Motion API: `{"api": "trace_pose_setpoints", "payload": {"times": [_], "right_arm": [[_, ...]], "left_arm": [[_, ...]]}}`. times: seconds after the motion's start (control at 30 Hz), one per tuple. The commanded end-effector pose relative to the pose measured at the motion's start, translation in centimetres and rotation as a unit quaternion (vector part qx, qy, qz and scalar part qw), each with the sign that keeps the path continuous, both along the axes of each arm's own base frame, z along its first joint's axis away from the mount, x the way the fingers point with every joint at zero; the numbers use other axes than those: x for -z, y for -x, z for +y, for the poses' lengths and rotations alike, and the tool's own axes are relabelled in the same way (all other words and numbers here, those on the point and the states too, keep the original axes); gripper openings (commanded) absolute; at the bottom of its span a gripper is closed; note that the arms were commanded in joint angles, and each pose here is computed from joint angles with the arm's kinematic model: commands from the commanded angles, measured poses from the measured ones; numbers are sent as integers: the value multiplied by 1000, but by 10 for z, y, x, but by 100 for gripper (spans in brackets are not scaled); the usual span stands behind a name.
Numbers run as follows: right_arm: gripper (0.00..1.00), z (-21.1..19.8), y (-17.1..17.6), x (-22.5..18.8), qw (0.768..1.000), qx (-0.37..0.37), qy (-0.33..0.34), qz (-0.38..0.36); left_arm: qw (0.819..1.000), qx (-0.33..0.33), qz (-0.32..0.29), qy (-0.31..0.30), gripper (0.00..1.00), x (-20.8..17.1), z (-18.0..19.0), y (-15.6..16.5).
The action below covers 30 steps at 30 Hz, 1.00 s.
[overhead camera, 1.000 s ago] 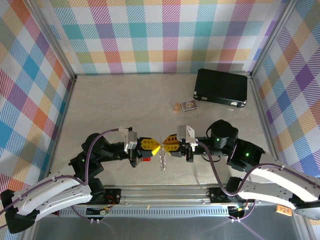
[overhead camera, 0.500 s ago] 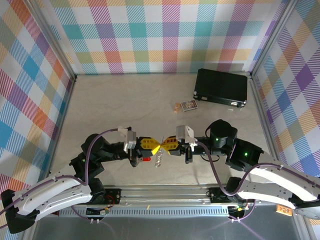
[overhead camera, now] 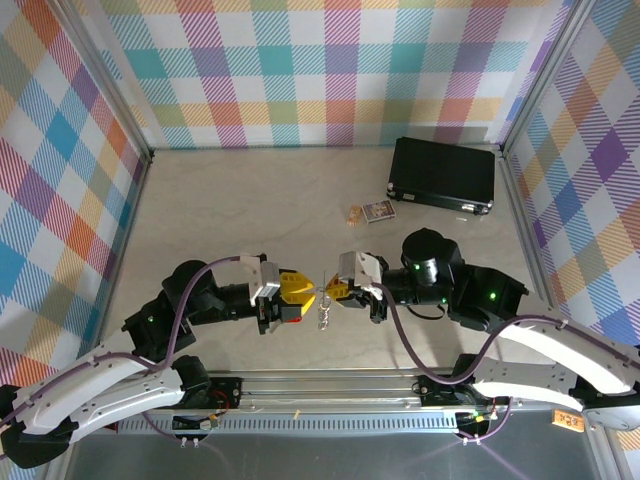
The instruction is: Put the keys on the keyring
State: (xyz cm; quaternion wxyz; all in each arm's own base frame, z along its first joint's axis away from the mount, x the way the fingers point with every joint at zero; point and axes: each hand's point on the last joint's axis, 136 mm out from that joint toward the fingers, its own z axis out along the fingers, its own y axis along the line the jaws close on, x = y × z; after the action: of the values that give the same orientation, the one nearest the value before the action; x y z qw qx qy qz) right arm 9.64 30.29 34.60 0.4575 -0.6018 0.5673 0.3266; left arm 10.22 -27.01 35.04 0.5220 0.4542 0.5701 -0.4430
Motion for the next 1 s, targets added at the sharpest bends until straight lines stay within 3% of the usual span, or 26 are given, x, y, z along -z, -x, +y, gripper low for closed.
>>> {"api": "trace_pose_setpoints", "payload": {"times": [0.0, 0.6, 0.97], "right_arm": [[0, -3, 5, -2, 1000, -18, 23, -11], [0, 3, 10, 2, 998, -45, 45, -4], [0, 8, 11, 4, 997, -54, 47, 2]], "left_arm": [[1000, 10, -7, -15, 30, -5, 2, 6], [999, 32, 0, -42, 21, -1, -13, 3], [998, 35, 1, -48, 6, 2, -17, 2]]}}
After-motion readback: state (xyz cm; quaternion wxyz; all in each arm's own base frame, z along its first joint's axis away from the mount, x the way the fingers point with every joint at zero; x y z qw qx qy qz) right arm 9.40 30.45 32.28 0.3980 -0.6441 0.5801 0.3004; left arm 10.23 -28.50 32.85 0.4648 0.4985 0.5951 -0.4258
